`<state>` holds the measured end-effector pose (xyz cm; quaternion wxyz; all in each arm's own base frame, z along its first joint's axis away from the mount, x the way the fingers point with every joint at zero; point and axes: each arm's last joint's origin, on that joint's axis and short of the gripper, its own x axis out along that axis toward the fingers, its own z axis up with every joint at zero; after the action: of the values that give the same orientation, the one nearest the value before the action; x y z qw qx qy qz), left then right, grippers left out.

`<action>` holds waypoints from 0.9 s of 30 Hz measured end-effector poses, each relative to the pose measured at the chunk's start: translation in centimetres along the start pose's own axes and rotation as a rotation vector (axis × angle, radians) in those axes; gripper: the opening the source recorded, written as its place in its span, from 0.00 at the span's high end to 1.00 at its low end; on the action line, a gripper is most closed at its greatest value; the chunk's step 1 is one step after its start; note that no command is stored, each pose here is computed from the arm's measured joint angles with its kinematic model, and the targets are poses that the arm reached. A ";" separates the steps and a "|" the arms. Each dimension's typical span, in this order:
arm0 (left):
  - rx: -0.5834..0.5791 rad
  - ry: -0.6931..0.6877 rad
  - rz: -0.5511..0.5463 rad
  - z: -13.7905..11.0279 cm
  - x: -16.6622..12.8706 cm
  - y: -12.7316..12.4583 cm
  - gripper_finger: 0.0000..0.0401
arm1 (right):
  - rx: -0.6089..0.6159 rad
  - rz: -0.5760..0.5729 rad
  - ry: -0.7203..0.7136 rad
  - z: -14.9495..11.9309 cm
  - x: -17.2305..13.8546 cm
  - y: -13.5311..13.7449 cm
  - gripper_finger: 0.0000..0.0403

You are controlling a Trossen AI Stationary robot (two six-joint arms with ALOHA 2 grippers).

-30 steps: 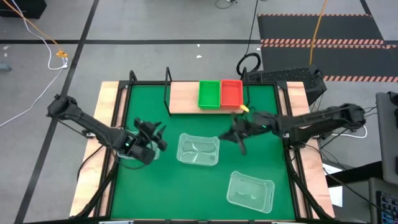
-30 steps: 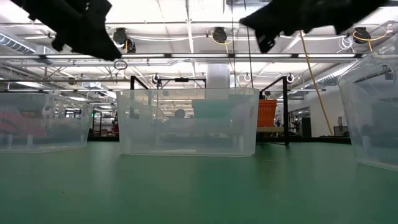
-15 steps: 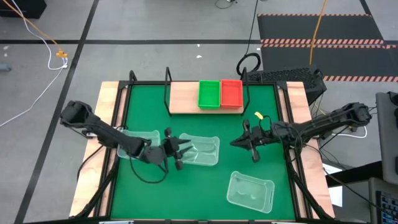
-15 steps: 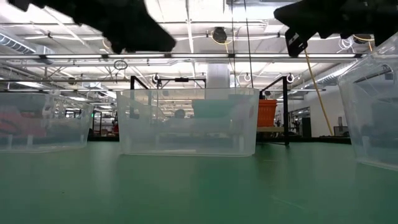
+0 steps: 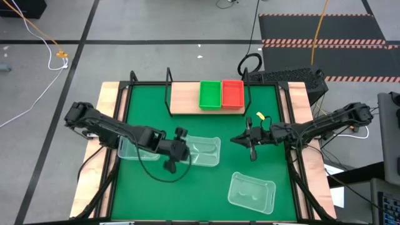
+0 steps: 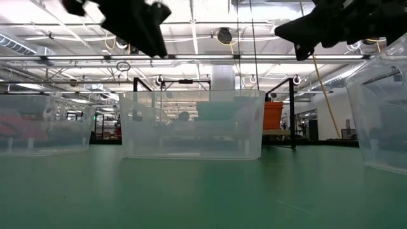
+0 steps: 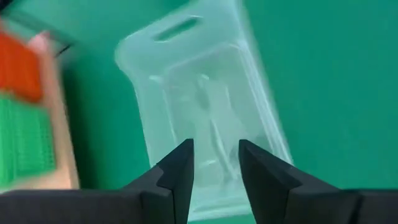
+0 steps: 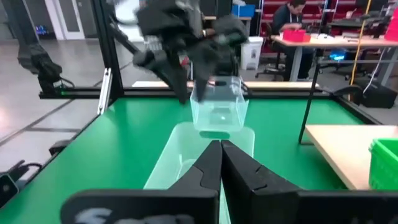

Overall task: Stack baskets on shelf by color
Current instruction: Put the top left transparent bin on the shelf

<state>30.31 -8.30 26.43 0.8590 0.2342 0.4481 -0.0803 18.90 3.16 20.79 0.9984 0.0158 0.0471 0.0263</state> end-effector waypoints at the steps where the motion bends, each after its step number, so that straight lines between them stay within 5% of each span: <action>1: 0.071 0.016 -0.020 0.2 -0.5 0.0 0.68 | 0.001 0.000 0.010 -0.1 0.0 0.0 1.00; 8: 0.471 0.087 -0.089 -0.8 -0.5 0.3 0.68 | -0.004 -0.003 0.064 -1.0 0.5 0.0 1.00; 27: 0.726 0.318 -0.230 -2.6 5.1 -0.4 0.68 | -0.017 -0.005 0.080 -1.5 1.1 0.1 1.00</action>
<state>31.24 -7.05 20.94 0.6259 0.4800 0.5412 -0.2917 19.85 3.34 19.22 0.9959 0.0062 0.0869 0.0247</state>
